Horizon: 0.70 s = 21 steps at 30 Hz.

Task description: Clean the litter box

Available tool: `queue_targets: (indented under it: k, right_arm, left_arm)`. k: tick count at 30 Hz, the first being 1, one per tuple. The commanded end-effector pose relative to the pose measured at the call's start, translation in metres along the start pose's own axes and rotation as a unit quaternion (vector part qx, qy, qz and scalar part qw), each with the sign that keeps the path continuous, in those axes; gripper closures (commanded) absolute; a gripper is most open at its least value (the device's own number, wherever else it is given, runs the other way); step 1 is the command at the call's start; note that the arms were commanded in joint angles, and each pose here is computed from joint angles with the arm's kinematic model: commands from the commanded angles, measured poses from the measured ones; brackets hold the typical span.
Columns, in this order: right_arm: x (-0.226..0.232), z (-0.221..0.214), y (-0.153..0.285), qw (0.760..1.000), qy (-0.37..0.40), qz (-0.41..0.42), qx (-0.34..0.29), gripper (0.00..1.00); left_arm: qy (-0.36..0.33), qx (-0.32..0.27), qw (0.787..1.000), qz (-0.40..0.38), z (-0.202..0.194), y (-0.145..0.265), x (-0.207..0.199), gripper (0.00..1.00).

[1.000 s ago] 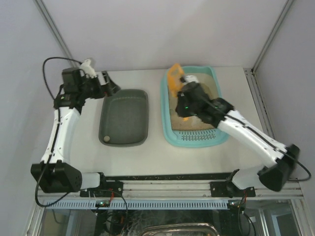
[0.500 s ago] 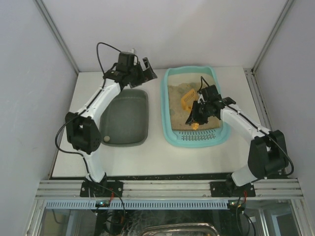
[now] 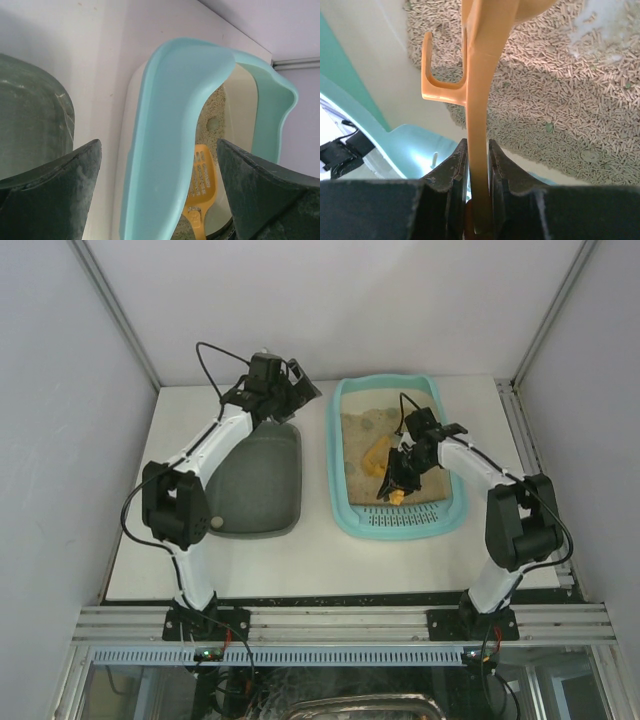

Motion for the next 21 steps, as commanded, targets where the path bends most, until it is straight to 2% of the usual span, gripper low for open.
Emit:
queue_targets:
  k: [1, 5, 12, 21]
  right_arm:
    - [0.012, 0.01, 0.007, 0.999, 0.023, 0.031, 0.033, 1.0]
    - [0.024, 0.016, -0.001, 0.997, 0.026, 0.056, 0.055, 1.0]
    - [0.029, 0.014, -0.005, 0.996, 0.046, -0.031, 0.064, 1.0]
    - [0.038, -0.004, 0.005, 0.989, 0.082, -0.072, 0.103, 1.0]
  left_arm:
    - [0.022, -0.031, 0.999, -0.034, 0.005, 0.02, -0.015, 0.0]
    - [0.017, -0.03, 0.999, -0.038, 0.005, 0.025, -0.014, 0.0]
    - [-0.003, -0.039, 0.998, -0.05, 0.004, 0.037, -0.011, 0.0]
    - [-0.017, -0.046, 0.998, -0.047, 0.0, 0.047, -0.002, 0.0]
Point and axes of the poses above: each gripper's point midway between its finger pads, its own y axis back along the fingers, its own x axis along the line the jaws close on, z = x × y, the point moved 7 cm from there along y, back along the fingers, and after that the axes turned 7 degrees about y, right-handed, at the moved point
